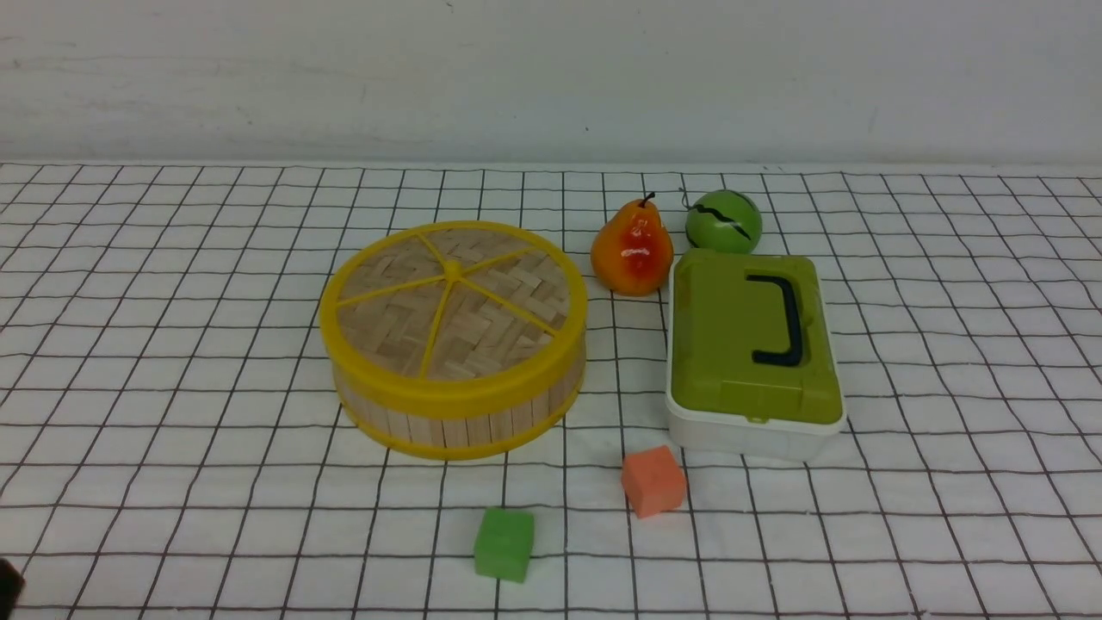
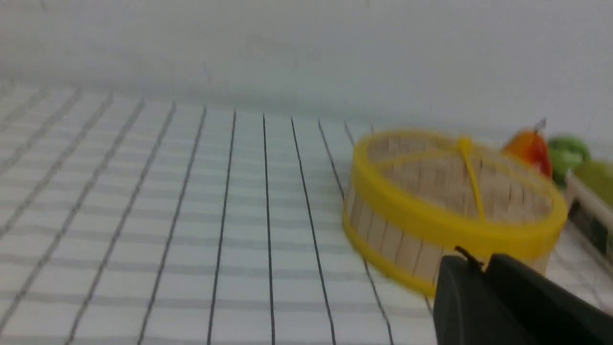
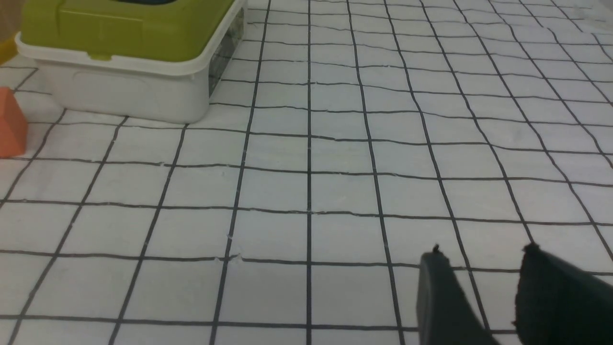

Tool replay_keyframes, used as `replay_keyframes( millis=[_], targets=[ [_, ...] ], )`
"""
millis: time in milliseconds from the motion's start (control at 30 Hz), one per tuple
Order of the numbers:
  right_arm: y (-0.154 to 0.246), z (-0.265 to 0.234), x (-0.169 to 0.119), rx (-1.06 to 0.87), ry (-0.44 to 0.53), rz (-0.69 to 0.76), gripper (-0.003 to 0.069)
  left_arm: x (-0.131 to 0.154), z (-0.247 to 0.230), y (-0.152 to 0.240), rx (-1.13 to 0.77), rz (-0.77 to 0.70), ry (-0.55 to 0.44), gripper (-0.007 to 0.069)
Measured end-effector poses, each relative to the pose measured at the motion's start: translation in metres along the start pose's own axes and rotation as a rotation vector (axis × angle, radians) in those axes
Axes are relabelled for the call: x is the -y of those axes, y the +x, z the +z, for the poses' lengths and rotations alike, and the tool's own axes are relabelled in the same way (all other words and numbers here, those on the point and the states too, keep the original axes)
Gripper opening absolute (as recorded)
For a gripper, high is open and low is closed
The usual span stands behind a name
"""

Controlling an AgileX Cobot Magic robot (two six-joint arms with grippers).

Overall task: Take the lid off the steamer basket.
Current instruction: Use the left arm to lift the lid of the steamer

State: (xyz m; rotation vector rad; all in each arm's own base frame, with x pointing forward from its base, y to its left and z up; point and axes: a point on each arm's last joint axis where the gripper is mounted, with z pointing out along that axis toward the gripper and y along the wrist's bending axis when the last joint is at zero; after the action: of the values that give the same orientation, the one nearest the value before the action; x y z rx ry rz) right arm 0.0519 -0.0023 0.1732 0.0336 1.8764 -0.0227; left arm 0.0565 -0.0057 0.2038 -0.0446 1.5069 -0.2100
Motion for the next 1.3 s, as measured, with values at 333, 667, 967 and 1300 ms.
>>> replay_keyframes(
  millis=[333,667,967,1300],
  targets=[
    [0.0,0.0,0.0,0.0,0.0,0.0,0.0239,-0.005,-0.01,-0.042,0.481,-0.242,0.007,0.0075],
    [0.0,0.0,0.0,0.0,0.0,0.0,0.0239,0.021,-0.018,-0.152,0.459,-0.284,0.102,-0.0013],
    [0.0,0.0,0.0,0.0,0.0,0.0,0.0239,0.04,0.065,-0.223,0.101,-0.196,0.066,-0.0013],
    [0.0,0.0,0.0,0.0,0.0,0.0,0.0239,0.077,0.178,-0.185,-0.587,-0.198,0.197,-0.0013]
  ],
)
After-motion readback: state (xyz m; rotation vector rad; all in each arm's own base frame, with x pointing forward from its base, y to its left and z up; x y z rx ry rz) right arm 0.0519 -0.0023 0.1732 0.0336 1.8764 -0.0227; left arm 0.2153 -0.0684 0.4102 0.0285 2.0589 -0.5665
